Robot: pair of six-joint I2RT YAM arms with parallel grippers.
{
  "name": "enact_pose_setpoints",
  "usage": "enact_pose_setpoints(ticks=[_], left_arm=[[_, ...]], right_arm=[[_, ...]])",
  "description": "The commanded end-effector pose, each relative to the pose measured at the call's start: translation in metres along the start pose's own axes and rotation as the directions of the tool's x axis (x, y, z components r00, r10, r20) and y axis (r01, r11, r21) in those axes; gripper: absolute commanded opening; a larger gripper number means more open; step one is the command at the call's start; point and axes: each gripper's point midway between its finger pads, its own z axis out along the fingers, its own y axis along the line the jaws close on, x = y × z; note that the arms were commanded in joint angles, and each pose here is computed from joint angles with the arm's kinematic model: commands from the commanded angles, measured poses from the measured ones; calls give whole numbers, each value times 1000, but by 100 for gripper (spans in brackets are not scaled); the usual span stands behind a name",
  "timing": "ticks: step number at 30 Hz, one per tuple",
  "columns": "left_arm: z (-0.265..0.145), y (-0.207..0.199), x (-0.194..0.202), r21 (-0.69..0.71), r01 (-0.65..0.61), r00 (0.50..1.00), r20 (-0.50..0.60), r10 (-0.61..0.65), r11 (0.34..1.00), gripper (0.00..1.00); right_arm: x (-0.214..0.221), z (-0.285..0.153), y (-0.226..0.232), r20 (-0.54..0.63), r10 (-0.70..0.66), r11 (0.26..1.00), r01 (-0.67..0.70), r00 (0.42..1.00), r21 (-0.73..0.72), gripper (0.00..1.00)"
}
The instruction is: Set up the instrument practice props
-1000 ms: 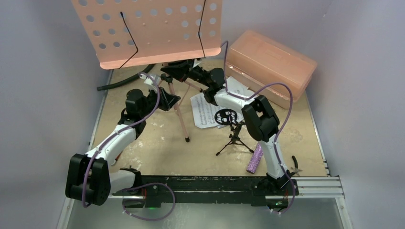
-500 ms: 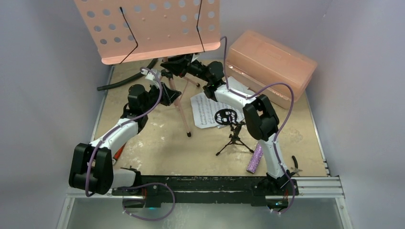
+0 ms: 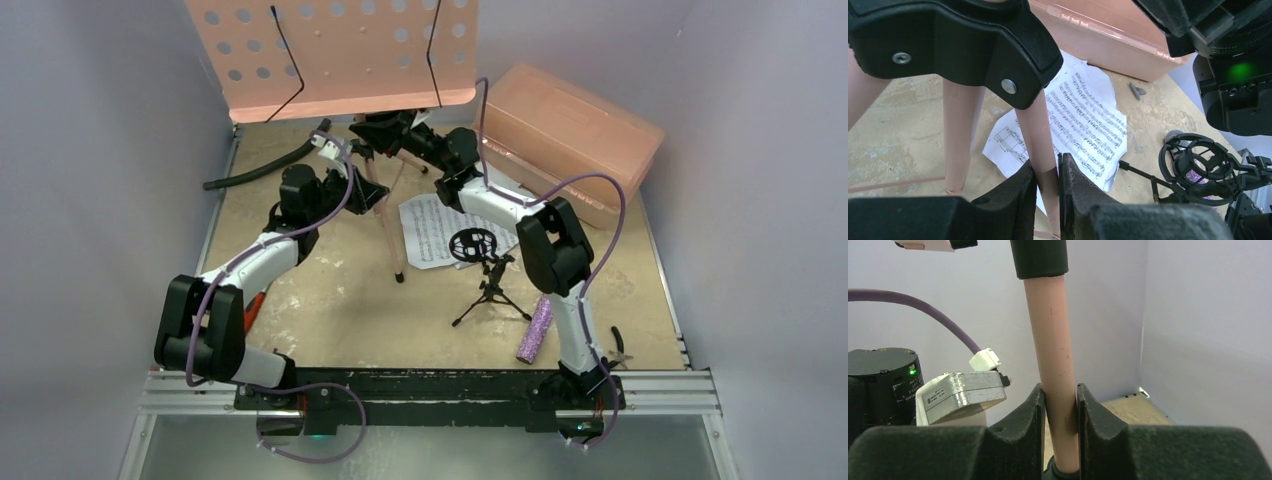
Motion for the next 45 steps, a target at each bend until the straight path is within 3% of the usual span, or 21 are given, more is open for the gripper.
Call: enact_pose_setpoints(ticks=[1,22,31,37,45], left_arm=[[1,26,66,-72,-33,976,-219,16,997,0],[-14,36,87,-160,-53,961,-276,7,986,0],[-20,33,89,-163,-52,959,-282,4,985,0],[-21,29,88,-135,-70,956,-293,27,988,0],[-18,28,83,-124,-81,952,-305,40,989,0]], right_arm=[[-137,18,66,272,-119,984,150,955,-96,0],[-161,25,71,325,-111,980,158,939,-121,0],[-149,29,67,284,-74,984,115,956,-133,0],[-134,22,61,244,-75,990,101,967,-97,13],[-107,9,54,182,-39,997,50,982,-56,38]])
